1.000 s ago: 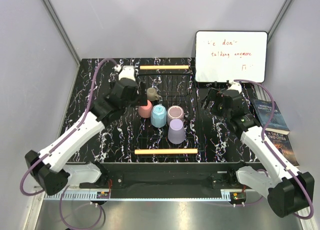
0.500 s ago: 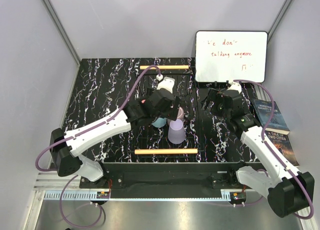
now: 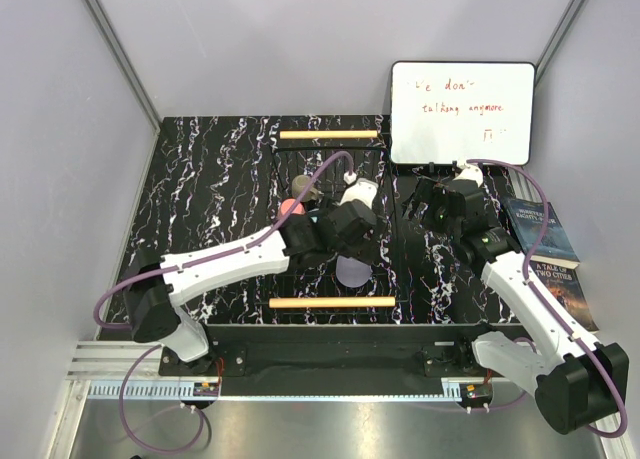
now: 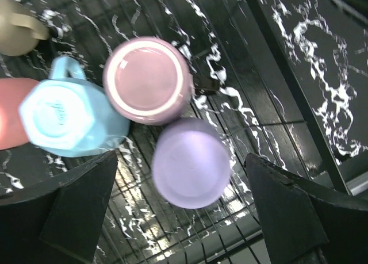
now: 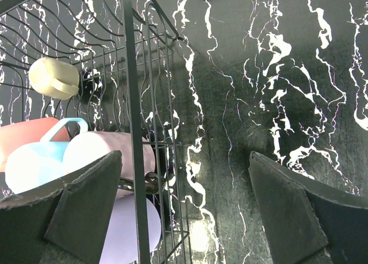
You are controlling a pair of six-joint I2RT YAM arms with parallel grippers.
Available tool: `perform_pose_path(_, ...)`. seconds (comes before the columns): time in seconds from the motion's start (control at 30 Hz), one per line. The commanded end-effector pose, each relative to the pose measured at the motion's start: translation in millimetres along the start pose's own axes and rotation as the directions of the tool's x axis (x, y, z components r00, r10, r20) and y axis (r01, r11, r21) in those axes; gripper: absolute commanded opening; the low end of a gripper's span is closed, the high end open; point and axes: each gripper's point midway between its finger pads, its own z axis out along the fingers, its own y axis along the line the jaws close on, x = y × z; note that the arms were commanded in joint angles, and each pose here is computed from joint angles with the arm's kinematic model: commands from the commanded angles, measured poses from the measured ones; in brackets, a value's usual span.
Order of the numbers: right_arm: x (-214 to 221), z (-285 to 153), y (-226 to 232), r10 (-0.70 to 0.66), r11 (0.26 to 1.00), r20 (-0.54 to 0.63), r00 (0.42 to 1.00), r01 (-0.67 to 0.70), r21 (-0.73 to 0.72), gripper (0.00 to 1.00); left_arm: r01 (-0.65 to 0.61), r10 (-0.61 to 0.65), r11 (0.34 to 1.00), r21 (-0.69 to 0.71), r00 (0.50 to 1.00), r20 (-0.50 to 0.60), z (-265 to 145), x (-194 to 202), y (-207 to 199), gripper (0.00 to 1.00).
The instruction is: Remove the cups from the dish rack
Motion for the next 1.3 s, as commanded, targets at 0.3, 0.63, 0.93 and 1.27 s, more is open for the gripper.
perform_pose_path(0.3, 0, 1, 3, -0.008, 1.0, 0.006, 1.0, 0.008, -0.011, 1.0, 0.056, -0.055, 0.998, 0.026, 0.997, -0.047, 12, 26, -14, 0.99)
perform_pose_path(0.63, 0, 0, 3, -0.005, 1.0, 0.009, 1.0, 0.005, -0.015, 1.0, 0.035, -0.035, 0.999, 0.01, 0.998, -0.045, 24, 31, -14, 0.99)
perform_pose_path(0.93, 0, 0, 3, -0.007, 1.0, 0.007, 1.0, 0.007, -0.012, 1.0, 0.026, -0.025, 1.0, 0.017, 0.997, -0.079, 32, 43, -17, 0.72)
perform_pose_path(1.27, -1, 1, 1, -0.004, 1.0, 0.013, 1.0, 0.004, -0.003, 1.0, 0.025, -0.025, 1.0, 0.003, 0.999, -0.03, 18, 28, -9, 0.0)
